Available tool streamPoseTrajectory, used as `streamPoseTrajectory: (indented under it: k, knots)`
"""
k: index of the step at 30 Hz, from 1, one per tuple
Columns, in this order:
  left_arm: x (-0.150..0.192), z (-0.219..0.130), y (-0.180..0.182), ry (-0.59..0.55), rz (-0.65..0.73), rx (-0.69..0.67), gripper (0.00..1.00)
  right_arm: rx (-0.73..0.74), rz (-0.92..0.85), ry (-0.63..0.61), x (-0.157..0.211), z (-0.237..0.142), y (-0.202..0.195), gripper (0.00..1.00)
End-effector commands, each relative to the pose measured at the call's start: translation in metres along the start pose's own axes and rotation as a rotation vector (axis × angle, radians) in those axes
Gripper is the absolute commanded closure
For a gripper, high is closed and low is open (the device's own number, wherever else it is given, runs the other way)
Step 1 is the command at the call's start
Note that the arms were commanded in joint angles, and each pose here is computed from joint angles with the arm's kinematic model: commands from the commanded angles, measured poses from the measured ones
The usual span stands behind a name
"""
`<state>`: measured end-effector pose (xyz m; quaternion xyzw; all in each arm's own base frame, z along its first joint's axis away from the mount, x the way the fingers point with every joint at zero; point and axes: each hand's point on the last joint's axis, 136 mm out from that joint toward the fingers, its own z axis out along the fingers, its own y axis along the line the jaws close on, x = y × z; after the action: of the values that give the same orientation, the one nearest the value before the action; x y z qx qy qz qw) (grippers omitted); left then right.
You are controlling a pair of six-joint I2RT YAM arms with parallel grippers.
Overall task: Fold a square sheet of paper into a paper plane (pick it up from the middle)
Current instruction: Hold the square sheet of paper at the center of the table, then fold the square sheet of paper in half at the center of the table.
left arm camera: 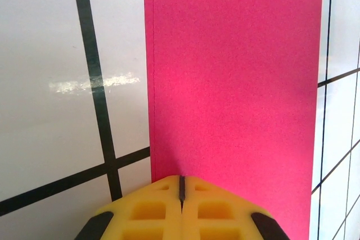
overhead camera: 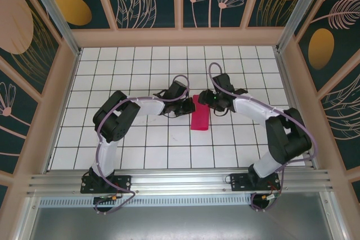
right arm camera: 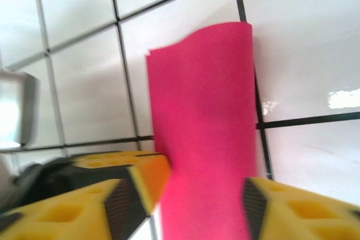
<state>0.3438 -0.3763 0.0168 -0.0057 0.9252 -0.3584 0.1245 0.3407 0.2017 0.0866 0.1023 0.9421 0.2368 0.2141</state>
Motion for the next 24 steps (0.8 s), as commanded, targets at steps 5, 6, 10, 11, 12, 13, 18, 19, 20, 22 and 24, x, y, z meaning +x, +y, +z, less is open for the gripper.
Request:
streamPoseTrajectory:
  k: [5,6,10,11,12,13,18,19,20,22,24]
  knots:
    - [0.017,0.014,0.028,0.048,-0.002,-0.096,1.0,-0.233,0.032,0.082,0.02,0.004,0.017,0.85]
    - [0.017,0.013,0.028,0.048,-0.002,-0.096,1.0,-0.241,0.044,0.091,0.021,0.006,0.014,0.9]
    - [0.017,0.014,0.028,0.054,0.002,-0.098,1.0,-0.23,0.06,0.121,0.029,0.013,-0.001,0.92]
    - [0.017,0.014,0.028,0.053,0.003,-0.099,1.0,-0.224,0.063,0.13,0.032,0.015,-0.004,0.92]
    - [0.017,0.014,0.028,0.053,0.003,-0.1,1.0,-0.227,0.059,0.135,0.034,0.017,-0.005,0.92]
    - [0.017,0.014,0.028,0.052,0.003,-0.1,1.0,-0.235,0.058,0.144,0.037,0.018,-0.006,0.92]
    - [0.017,0.014,0.029,0.052,0.002,-0.101,1.0,-0.181,0.06,0.156,0.044,0.024,-0.023,0.91]
    - [0.017,0.014,0.029,0.051,0.003,-0.102,1.0,-0.173,0.062,0.15,0.044,0.024,-0.027,0.91]
    - [0.018,0.014,0.03,0.052,0.001,-0.105,1.0,-0.179,0.062,0.152,0.045,0.024,-0.028,0.9]
    - [0.019,0.015,0.032,0.058,0.0,-0.107,1.0,-0.181,0.064,0.167,0.049,0.027,-0.032,0.9]
    - [0.02,0.015,0.032,0.058,-0.001,-0.106,1.0,-0.156,0.071,0.184,0.054,0.031,-0.04,0.9]
